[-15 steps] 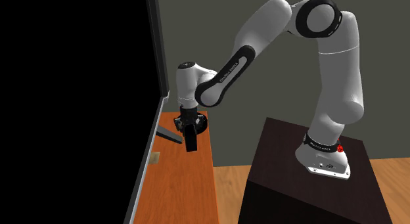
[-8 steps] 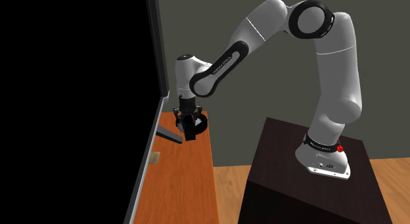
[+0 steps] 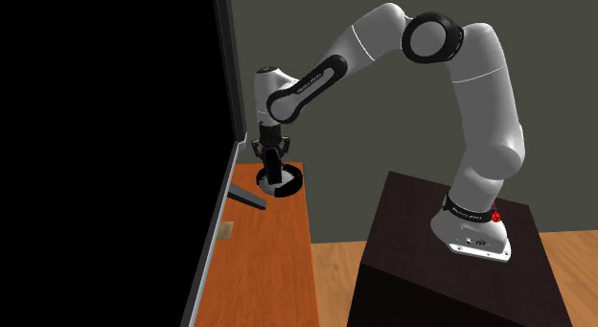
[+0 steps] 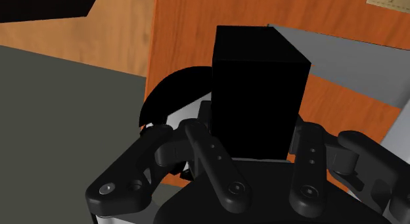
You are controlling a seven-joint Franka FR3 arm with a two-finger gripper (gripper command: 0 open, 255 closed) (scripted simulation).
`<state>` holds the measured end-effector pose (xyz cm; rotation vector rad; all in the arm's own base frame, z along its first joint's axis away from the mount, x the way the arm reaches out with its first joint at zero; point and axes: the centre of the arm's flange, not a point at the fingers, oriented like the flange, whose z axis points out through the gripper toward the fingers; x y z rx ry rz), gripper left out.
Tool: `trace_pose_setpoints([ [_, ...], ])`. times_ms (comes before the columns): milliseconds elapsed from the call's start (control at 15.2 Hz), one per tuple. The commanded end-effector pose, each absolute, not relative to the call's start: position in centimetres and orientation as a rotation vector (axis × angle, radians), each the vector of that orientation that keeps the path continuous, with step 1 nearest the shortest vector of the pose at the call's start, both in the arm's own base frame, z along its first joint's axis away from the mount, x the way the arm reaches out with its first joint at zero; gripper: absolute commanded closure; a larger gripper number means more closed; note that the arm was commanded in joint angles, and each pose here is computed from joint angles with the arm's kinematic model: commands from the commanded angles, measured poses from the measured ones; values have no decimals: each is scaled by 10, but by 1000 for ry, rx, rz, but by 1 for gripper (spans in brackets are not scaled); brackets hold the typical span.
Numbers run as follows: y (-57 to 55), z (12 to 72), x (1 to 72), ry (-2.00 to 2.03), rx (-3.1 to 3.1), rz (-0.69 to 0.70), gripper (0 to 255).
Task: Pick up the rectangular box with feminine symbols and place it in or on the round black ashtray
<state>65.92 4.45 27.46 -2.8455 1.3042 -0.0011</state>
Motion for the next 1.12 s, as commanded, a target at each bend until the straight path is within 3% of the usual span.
trace_pose_setpoints([
  [0,24,276,675,1303,-2846,-2,255],
  [726,-98,286,761,1303,-2846,-2,255],
  [1056,-98,260,760,1303,-2846,-2,255],
])
